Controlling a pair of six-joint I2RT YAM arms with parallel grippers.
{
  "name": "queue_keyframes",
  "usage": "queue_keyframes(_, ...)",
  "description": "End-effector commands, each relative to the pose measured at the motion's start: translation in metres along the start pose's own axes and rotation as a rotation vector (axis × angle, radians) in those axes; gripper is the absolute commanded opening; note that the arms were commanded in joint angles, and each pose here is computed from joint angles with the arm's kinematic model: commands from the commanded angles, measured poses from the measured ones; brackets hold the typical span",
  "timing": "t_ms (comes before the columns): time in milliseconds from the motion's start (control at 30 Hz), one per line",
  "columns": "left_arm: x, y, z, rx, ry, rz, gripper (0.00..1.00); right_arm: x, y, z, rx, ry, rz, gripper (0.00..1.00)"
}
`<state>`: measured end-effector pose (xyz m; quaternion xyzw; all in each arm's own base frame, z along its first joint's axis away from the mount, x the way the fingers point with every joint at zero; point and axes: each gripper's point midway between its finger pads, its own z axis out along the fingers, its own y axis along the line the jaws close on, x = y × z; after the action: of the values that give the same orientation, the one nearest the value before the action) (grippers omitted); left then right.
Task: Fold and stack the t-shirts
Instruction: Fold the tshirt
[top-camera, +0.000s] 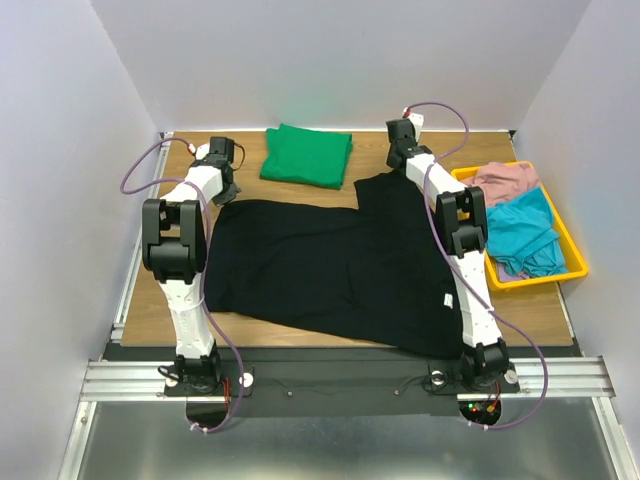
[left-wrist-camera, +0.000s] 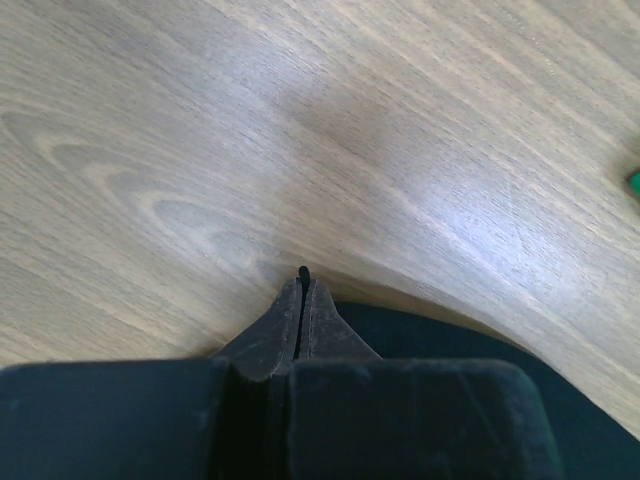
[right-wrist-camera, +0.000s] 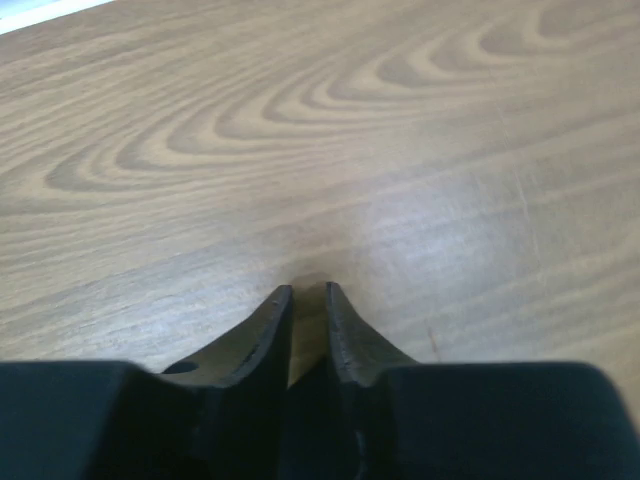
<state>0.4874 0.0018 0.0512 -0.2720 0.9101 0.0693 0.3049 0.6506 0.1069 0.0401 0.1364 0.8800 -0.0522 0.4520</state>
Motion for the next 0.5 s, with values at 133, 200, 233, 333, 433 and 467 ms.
queue_keyframes(133,-0.015,-0.003,-0.026,0.05,-0.06,-0.014,0.0,-0.014,-0.008,-0.032,0.004,0.007,-0.016,0.0)
queue_keyframes(200,-0.014,-0.002,-0.027,0.051,-0.058,-0.014,0.0,-0.02,-0.008,-0.035,0.0,-0.003,-0.019,0.0)
queue_keyframes(233,-0.013,-0.002,-0.027,0.052,-0.058,-0.014,0.0,-0.029,-0.007,-0.04,-0.006,-0.019,-0.016,0.0)
queue_keyframes(333,-0.013,-0.002,-0.03,0.058,-0.061,-0.011,0.0,-0.046,-0.006,-0.051,-0.016,-0.053,-0.012,0.0)
queue_keyframes(433,-0.014,-0.002,-0.033,0.066,-0.068,-0.015,0.0,-0.065,-0.006,-0.064,-0.029,-0.088,-0.012,0.01)
queue_keyframes(467,-0.014,-0.002,-0.035,0.067,-0.071,-0.015,0.0,-0.072,-0.006,-0.072,-0.033,-0.103,-0.011,0.01)
